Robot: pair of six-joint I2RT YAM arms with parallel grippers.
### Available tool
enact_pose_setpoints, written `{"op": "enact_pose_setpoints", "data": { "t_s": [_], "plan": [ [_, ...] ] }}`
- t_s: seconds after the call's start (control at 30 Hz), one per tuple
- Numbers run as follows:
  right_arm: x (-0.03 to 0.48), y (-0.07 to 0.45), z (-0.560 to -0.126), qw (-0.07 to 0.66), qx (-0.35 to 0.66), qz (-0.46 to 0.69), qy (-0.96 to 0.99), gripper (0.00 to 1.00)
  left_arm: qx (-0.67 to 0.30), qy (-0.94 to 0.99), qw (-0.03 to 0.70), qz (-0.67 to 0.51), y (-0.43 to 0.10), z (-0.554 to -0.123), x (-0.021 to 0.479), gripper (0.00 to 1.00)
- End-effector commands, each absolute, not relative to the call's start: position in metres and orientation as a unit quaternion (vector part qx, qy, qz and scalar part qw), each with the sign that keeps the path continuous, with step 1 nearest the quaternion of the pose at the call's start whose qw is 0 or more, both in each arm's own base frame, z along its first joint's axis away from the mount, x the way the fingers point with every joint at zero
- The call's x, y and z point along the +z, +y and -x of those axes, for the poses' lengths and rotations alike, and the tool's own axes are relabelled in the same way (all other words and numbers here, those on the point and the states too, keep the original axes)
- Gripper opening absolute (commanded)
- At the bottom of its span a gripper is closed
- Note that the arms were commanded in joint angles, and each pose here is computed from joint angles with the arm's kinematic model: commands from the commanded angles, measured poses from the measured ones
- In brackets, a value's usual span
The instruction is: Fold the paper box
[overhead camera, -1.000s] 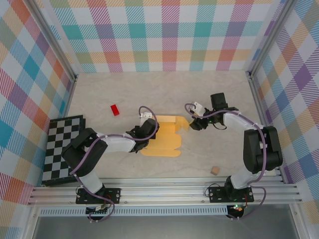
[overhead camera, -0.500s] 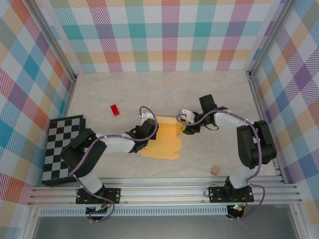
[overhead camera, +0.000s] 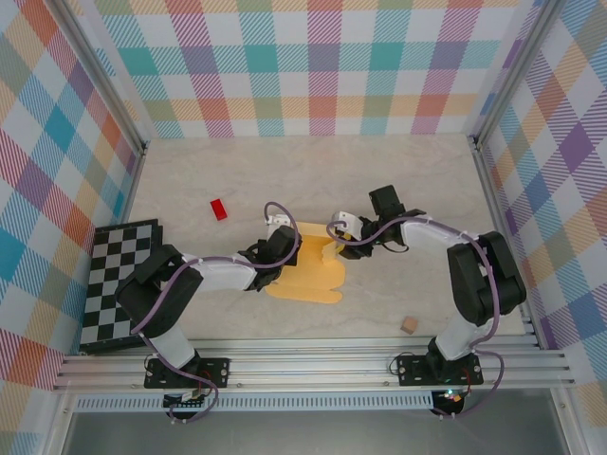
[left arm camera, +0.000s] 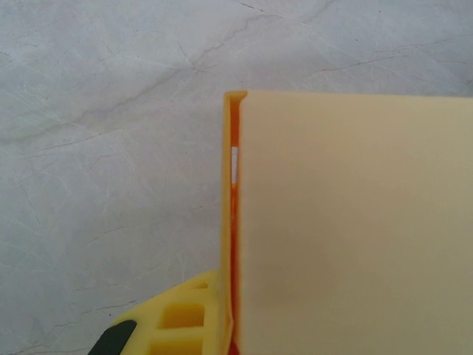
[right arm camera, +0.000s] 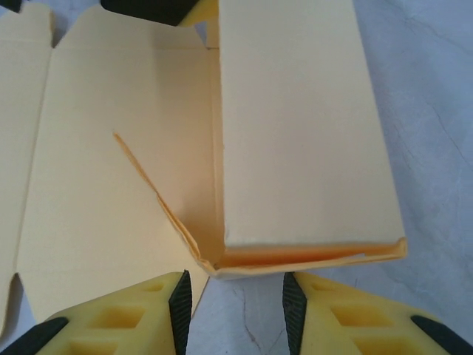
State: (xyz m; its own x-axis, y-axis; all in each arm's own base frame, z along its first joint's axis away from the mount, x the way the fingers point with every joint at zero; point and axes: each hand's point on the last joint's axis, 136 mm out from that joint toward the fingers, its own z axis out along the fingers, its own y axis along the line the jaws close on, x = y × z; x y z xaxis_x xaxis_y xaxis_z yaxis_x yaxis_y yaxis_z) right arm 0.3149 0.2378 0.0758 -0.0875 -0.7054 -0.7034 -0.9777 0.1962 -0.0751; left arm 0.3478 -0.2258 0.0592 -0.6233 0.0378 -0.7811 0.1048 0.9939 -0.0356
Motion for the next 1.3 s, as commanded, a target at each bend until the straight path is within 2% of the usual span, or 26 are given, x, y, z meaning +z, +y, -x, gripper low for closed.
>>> {"op": "enact_pose_setpoints", "data": {
  "t_s": [0.0,0.3,0.47,0.73,0.9,1.1,1.2,1.27],
  "plan": [
    [0.093,0.248,-0.339,0.377,0.177,0.533,0.737,0.41,-0.072,0.896,0.437,-0.016,-0.233,-0.351,0.073,0.0],
    [0.104,0.25,-0.365,0.403,0.139,0.44,0.791,0.41,-0.087,0.898,0.432,-0.018,-0.24,-0.347,0.073,0.0],
    [0.111,0.255,-0.376,0.414,0.156,0.383,0.811,0.39,-0.104,0.899,0.425,-0.01,-0.244,-0.344,0.075,0.0],
    [0.099,0.258,-0.385,0.436,0.121,0.328,0.83,0.18,-0.135,0.898,0.418,0.0,-0.252,-0.34,0.085,0.0],
    [0.096,0.254,-0.394,0.443,0.077,0.261,0.854,0.0,-0.156,0.898,0.411,0.013,-0.257,-0.338,0.092,0.0],
    [0.081,0.211,-0.399,0.399,-0.04,0.108,0.909,0.0,-0.122,0.91,0.393,0.045,-0.248,-0.336,0.094,0.0],
    [0.072,0.228,-0.393,0.387,0.009,0.111,0.915,0.0,-0.104,0.914,0.388,0.054,-0.244,-0.338,0.092,0.0],
    [0.069,0.244,-0.389,0.387,0.058,0.133,0.911,0.07,-0.094,0.915,0.388,0.056,-0.242,-0.339,0.093,0.0]
  ]
}}
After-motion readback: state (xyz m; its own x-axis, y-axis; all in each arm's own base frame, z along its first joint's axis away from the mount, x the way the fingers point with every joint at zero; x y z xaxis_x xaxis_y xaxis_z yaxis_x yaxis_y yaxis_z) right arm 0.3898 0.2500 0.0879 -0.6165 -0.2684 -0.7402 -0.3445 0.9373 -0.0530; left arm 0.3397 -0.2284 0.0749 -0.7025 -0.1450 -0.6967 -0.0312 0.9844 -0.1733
